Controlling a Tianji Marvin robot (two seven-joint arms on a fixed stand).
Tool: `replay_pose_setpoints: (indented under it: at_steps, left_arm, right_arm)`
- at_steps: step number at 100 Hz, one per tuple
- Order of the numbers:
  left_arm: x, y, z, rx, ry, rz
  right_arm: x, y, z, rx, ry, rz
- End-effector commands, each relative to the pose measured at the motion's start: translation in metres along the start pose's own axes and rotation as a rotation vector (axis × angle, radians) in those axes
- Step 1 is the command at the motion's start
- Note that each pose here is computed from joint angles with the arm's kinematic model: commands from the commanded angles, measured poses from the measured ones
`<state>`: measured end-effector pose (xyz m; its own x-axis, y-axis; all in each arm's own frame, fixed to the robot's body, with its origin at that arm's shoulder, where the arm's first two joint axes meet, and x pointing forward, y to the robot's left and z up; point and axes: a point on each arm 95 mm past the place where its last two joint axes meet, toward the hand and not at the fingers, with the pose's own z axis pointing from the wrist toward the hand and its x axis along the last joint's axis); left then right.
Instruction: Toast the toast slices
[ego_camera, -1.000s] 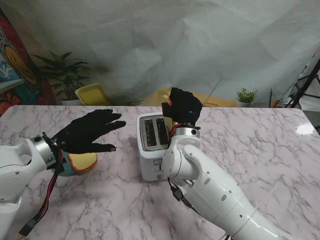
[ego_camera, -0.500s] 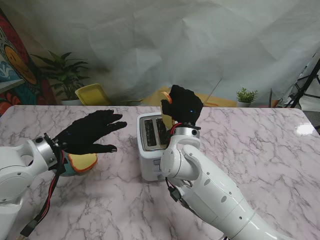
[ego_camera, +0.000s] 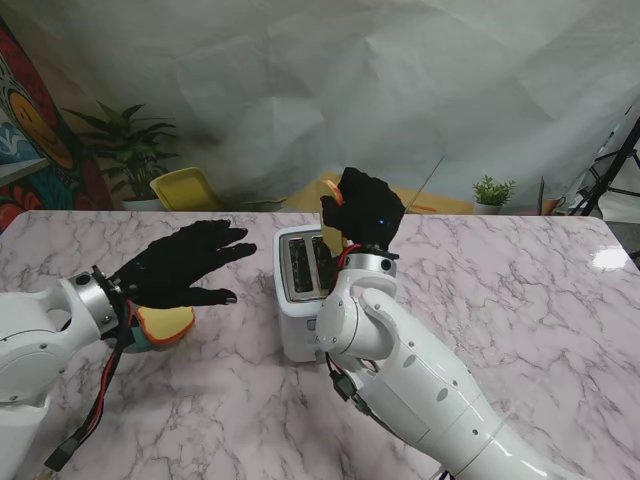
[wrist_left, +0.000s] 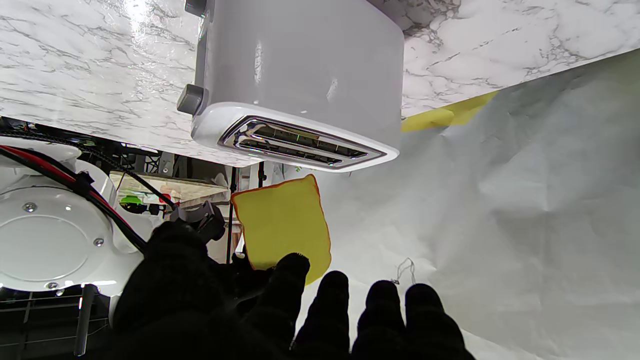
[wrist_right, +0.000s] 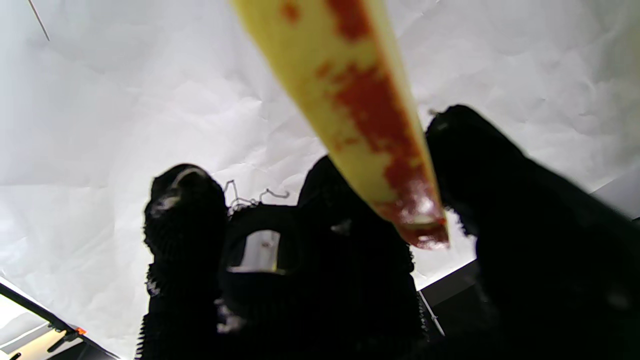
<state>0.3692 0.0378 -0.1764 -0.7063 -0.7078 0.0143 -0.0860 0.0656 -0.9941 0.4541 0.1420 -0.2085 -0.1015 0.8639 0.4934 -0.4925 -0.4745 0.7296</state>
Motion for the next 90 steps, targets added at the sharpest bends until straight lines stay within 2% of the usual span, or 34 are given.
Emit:
replay_pose_setpoints:
  at_steps: [1, 39, 90]
  left_arm:
    - [0.0, 0.003, 0.001, -0.012, 0.002, -0.003]
    - [-0.001, 0.005, 0.0, -0.014, -0.001, -0.002]
    - [-0.002, 0.007, 0.0, -0.012, 0.001, -0.002]
  right_arm:
    - [-0.002, -0.005, -0.001, 0.003, -0.018, -0.008]
    - [-0.009, -0.022, -0.005, 0.035, -0.059, -0.032]
    - [-0.012, -0.02, -0.011, 0.046, -0.071, -0.044]
